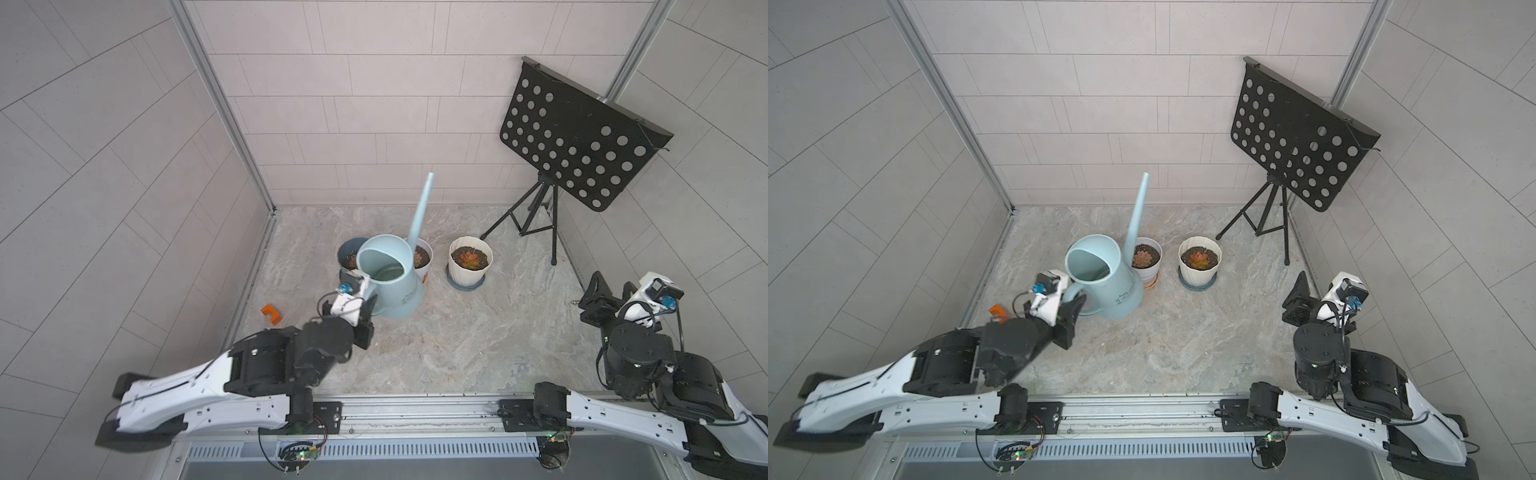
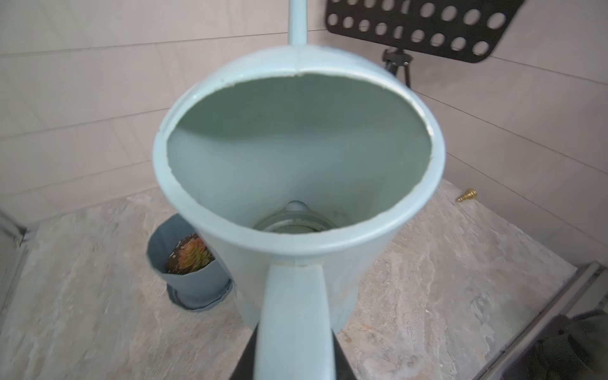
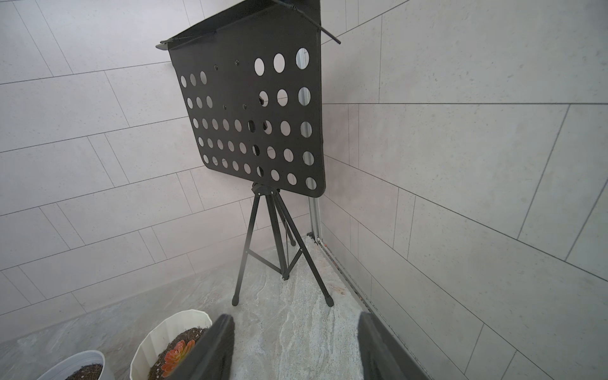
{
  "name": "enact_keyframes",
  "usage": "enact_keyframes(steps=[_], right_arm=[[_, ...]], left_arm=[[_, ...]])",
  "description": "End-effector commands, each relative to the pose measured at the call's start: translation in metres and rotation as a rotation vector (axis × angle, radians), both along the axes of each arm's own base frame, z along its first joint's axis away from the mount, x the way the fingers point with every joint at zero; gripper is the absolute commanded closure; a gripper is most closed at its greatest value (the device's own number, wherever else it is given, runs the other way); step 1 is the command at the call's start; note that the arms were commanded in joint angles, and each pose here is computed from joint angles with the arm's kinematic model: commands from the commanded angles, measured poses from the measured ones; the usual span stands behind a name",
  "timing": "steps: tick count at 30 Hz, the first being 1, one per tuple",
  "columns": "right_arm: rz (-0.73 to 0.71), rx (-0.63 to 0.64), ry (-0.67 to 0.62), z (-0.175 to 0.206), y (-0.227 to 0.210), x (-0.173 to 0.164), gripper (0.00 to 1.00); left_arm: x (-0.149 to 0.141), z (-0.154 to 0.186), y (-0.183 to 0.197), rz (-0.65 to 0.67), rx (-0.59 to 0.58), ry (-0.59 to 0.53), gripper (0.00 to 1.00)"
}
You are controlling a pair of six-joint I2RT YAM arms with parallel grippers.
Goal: Water the succulent around the soil edge
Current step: Water the soil of the potted plant with water, then place the watering can at the center of the board.
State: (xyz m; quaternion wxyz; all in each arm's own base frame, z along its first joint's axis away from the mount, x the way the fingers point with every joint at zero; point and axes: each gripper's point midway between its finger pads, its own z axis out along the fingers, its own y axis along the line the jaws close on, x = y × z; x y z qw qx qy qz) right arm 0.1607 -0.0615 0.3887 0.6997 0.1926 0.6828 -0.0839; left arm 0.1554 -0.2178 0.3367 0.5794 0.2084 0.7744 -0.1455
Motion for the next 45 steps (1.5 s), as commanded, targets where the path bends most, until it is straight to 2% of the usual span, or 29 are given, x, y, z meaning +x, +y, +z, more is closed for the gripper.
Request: enact_keyframes(steps=[1, 5, 12, 18, 30, 36, 39, 45], right_arm=[[-0.012, 0.009, -0.009, 0.005, -0.009, -0.004, 0.37], [-0.011, 0.015, -0.011, 0.005, -0.012, -0.005, 0.37], [-0.012, 0.03, -0.017, 0.006, -0.017, -0.007, 0.37], [-0.01, 0.031, -0.017, 0.008, -0.016, -0.007, 0.37], [-0.012, 0.031, -0.018, 0.007, -0.015, -0.007, 0.37], [-0.016, 0.038, -0.022, 0.008, -0.016, -0.007, 0.37], [-0.017, 0.039, -0.023, 0.008, -0.017, -0.007, 0.37], [-0.016, 0.044, -0.025, 0.008, -0.018, -0.008, 0.37]], left_arm=[[0.003, 0.04, -0.014, 0.189, -0.133, -0.123, 1.0], [0.001, 0.005, -0.042, 0.198, -0.16, -0.075, 1.0], [0.001, -0.061, -0.07, 0.304, -0.11, -0.005, 1.0], [-0.003, -0.108, -0.098, 0.317, -0.068, 0.056, 1.0], [0.013, -0.17, -0.121, 0.319, 0.004, 0.176, 1.0], [0.025, -0.189, -0.125, 0.338, 0.048, 0.2, 0.74], [0.025, -0.193, -0.127, 0.332, 0.063, 0.21, 0.66], [0.021, -0.184, -0.123, 0.321, 0.085, 0.22, 0.3]])
